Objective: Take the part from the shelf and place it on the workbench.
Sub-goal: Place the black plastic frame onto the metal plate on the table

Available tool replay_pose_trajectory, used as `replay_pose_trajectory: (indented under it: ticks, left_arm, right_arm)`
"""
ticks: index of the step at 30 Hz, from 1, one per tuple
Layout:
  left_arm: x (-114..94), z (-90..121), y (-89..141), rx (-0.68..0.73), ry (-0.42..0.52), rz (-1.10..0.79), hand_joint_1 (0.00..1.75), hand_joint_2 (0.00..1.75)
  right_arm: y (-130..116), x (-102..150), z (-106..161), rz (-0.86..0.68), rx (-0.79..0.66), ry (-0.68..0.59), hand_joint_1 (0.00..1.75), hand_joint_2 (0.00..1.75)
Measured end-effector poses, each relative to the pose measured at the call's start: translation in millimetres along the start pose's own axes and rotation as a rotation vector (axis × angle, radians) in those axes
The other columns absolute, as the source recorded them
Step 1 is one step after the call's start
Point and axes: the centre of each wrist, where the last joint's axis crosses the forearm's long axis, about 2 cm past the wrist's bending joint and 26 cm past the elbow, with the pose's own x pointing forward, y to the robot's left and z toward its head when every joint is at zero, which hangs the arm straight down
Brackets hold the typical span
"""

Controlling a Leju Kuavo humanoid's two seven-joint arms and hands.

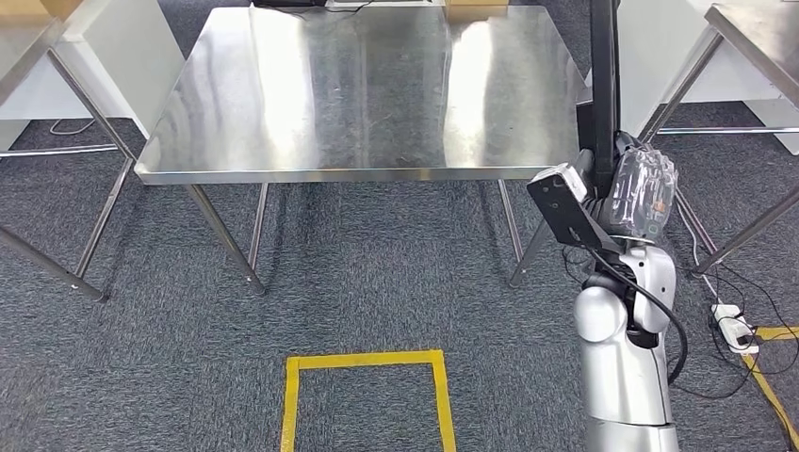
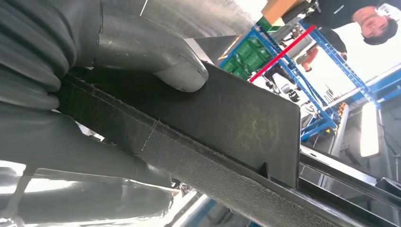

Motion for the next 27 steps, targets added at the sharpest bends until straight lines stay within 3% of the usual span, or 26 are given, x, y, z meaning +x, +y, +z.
replay_pose_trajectory:
  ticks: [10,27]
  left_arm:
    - [2.2,0.8,-4.5,-0.015,0.001,-0.001,0.0,1.75]
    - [3.8,0.2,-4.6,-0.021,0.001,-0.009,0.0,1.75]
  right_arm:
    - [-11.7,-6.3,-9.1,0.126,0.036,0.001,1.75,1.75]
    - [-20.6,-8.8,-16.1,0.148,0.019,-0.006,1.75,1.75]
